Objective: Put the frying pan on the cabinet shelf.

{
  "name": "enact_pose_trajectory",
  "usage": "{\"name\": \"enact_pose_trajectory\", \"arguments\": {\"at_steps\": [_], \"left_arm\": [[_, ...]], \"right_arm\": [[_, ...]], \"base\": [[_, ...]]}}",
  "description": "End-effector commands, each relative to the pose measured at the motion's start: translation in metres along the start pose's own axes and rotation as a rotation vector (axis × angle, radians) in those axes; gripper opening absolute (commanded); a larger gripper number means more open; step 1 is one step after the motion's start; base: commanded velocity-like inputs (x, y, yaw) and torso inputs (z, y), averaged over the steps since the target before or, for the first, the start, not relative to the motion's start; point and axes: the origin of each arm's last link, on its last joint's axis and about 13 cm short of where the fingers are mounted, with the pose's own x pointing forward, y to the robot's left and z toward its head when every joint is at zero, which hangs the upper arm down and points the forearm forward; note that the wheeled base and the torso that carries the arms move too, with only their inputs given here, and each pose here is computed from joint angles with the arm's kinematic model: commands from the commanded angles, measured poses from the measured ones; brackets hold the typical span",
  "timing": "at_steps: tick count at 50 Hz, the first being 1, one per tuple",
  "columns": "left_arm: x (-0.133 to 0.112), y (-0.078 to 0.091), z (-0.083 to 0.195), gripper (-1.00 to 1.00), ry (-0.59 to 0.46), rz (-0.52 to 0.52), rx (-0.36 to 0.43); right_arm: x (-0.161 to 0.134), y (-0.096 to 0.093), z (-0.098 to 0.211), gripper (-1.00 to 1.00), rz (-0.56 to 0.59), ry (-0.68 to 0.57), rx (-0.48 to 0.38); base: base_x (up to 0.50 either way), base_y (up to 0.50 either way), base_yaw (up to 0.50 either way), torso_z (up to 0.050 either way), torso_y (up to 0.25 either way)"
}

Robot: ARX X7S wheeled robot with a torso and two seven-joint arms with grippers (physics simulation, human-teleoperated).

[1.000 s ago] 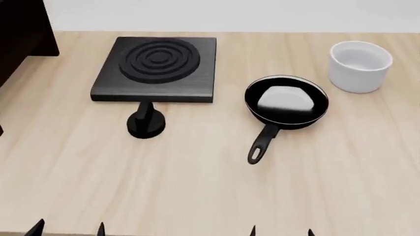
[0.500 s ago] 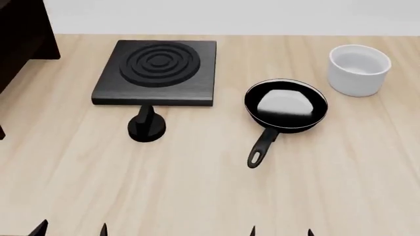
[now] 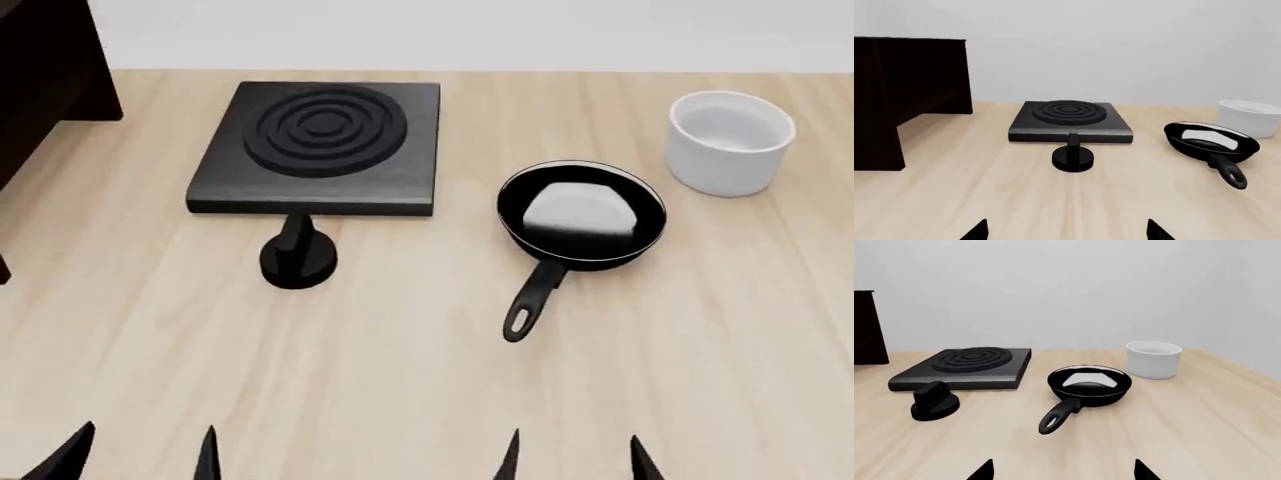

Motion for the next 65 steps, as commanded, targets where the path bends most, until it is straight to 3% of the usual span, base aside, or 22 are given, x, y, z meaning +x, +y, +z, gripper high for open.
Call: {"name": "enact_pose_trajectory", "arguments": {"at_steps": [1,3,4,6,7,11,14,16,17,19,20,23,25,29,49,65], "left_arm": [[-0.004,-0.001,0.057,1.0,-0.017,-0.051,0.089],[-0.005,-0.001,0.074,1.0,-0.033,-0.057,0.079],[-0.005,0.0,0.08,1.0,-0.043,-0.052,0.113],[-0.004,0.0,0.097,1.0,-0.046,-0.048,0.055],[-0.003,0.001,0.107,1.0,-0.077,-0.039,0.105],[0.001,0.002,0.121,1.0,-0.052,-0.061,0.093],[0.0,0.004,0.121,1.0,-0.009,-0.051,0.128],[-0.002,0.006,0.118,1.0,-0.019,-0.057,0.068],[-0.001,0.007,0.113,1.0,0.013,-0.065,0.091],[0.001,0.009,0.115,1.0,-0.005,-0.042,0.051],[0.001,0.01,0.116,1.0,-0.008,-0.029,0.078],[-0.001,0.008,0.121,1.0,-0.024,-0.045,0.046],[-0.001,0.007,0.12,1.0,-0.026,-0.046,0.037],[0.002,0.009,0.114,1.0,-0.013,-0.039,0.039],[0.002,0.011,0.116,1.0,-0.022,-0.024,0.028],[0.002,0.012,0.114,1.0,-0.015,-0.028,0.03]], "right_arm": [[0.005,-0.008,0.058,1.0,-0.04,-0.055,0.009],[0.005,-0.009,0.072,1.0,-0.039,-0.062,0.01],[0.005,-0.009,0.077,1.0,-0.04,-0.074,0.006],[0.006,-0.011,0.086,1.0,-0.04,-0.08,0.0],[0.007,-0.012,0.091,1.0,-0.046,-0.085,-0.005],[0.009,-0.011,0.101,1.0,-0.031,-0.078,-0.027],[0.01,-0.012,0.105,1.0,-0.035,-0.053,-0.034],[0.009,-0.011,0.106,1.0,-0.026,-0.025,-0.024],[0.01,-0.01,0.106,1.0,-0.028,-0.02,-0.025],[0.009,-0.006,0.101,1.0,0.012,0.001,-0.087],[0.009,-0.006,0.101,1.0,0.011,-0.006,-0.063],[0.008,-0.009,0.102,1.0,-0.011,-0.016,-0.034],[0.009,-0.011,0.101,1.0,-0.02,-0.023,-0.078],[0.007,-0.013,0.1,1.0,-0.018,-0.073,-0.056],[0.006,-0.019,0.099,1.0,-0.054,-0.076,-0.061],[0.005,-0.023,0.099,1.0,-0.062,-0.08,-0.062]], "base": [[0.0,0.0,0.0,0.0,0.0],[0.0,0.0,0.0,0.0,0.0],[0.0,0.0,0.0,0.0,0.0],[0.0,0.0,0.0,0.0,0.0],[0.0,0.0,0.0,0.0,0.0],[0.0,0.0,0.0,0.0,0.0],[0.0,0.0,0.0,0.0,0.0],[0.0,0.0,0.0,0.0,0.0],[0.0,0.0,0.0,0.0,0.0],[0.0,0.0,0.0,0.0,0.0],[0.0,0.0,0.0,0.0,0.0],[0.0,0.0,0.0,0.0,0.0],[0.0,0.0,0.0,0.0,0.0],[0.05,0.0,0.0,0.0,0.0],[0.49,-0.1,0.0,0.0,0.0],[0.44,-0.35,0.0,0.0,0.0]]}}
